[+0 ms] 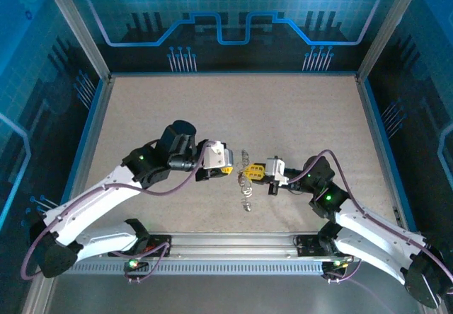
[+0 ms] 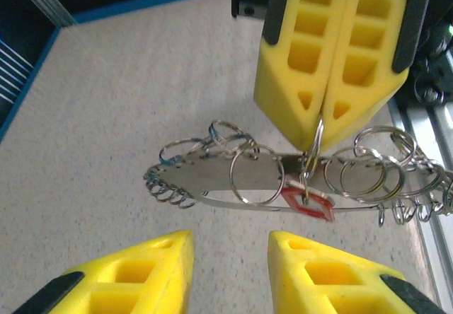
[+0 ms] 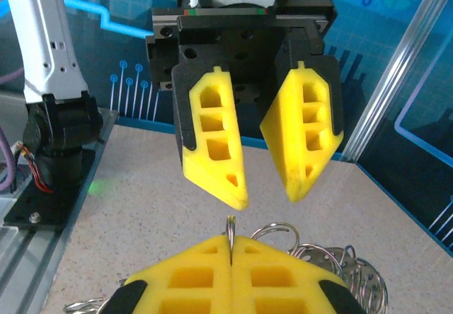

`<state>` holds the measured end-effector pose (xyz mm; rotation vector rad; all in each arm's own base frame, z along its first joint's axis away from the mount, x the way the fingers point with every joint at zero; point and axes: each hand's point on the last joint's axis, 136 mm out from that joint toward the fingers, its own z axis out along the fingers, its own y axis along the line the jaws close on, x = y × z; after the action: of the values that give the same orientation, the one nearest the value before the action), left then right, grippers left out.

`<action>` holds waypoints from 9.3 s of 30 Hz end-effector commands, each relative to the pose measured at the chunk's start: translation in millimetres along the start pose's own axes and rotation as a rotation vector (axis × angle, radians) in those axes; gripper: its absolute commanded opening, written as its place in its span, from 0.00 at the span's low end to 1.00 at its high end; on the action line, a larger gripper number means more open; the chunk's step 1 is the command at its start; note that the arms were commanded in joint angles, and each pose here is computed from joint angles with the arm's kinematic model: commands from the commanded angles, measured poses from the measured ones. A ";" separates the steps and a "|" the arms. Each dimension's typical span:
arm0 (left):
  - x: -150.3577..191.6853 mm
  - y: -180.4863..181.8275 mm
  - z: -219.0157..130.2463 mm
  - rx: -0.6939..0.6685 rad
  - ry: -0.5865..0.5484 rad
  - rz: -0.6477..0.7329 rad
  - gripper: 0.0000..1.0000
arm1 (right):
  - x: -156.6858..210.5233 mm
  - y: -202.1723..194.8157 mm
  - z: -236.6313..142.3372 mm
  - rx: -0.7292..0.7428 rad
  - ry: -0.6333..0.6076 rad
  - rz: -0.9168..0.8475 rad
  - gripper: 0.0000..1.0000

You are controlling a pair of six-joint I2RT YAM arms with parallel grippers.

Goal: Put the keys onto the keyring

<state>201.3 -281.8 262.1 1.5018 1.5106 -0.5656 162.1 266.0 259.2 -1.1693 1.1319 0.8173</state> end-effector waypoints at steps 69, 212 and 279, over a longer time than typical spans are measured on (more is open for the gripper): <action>23.4 -21.7 12.7 0.212 0.243 0.083 0.00 | 37.6 10.3 34.1 -0.053 0.123 0.081 0.23; 36.8 -57.8 25.0 0.147 -0.259 0.021 0.05 | 8.1 13.7 10.9 -0.123 0.053 -0.070 0.00; 40.3 173.2 49.6 -0.155 1.185 1.488 0.00 | 88.4 -93.3 -111.4 0.784 0.225 0.162 0.47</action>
<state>362.7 -277.3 221.8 2.4278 0.6977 1.2628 241.5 146.8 195.3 -0.6210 1.5464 0.3216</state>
